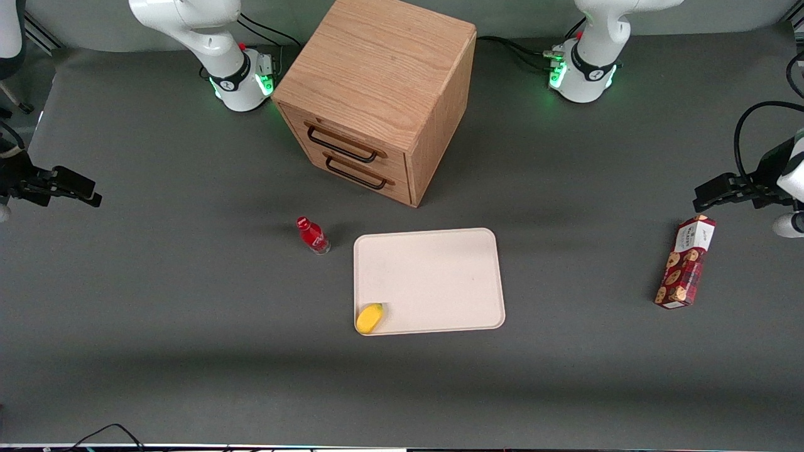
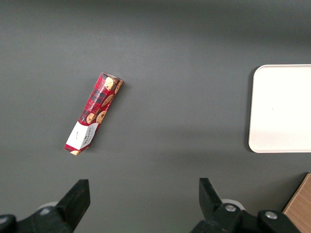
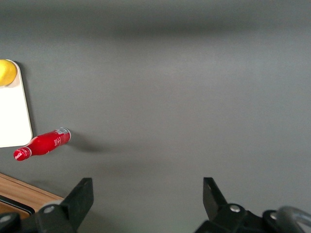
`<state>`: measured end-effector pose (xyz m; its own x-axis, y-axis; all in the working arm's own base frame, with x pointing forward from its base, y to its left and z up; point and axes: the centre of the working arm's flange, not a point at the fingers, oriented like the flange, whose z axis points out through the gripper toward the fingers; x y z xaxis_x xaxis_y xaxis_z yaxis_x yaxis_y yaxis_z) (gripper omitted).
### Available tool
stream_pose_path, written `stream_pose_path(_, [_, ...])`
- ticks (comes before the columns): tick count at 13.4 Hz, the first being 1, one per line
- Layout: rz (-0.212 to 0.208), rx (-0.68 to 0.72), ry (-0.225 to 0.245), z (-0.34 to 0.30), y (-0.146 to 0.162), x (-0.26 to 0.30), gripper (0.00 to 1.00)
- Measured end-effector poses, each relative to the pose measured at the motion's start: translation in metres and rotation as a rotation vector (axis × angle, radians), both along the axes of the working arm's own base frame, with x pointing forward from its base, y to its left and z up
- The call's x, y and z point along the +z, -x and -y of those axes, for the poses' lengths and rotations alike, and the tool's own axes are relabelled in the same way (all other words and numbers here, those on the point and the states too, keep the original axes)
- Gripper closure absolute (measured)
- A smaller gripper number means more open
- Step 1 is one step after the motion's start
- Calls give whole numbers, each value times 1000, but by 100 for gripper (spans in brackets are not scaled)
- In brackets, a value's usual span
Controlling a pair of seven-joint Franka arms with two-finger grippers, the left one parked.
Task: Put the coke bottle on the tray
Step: 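Move the open right gripper down over the red Coca-Cola bottle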
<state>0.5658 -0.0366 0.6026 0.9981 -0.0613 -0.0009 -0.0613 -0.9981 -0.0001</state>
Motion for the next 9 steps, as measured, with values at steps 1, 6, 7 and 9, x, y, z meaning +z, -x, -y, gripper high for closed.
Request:
stream_pose_path(1, [0, 0, 0, -2, 0, 0, 0])
stream_pose_path(6, [-13, -29, -28, -51, -9, -16, 0])
stream_pose_path(7, [-5, -41, -33, -86, -17, -27, 0])
stream_pose_path(9, [9, -42, -56, -168, -28, -59, 0])
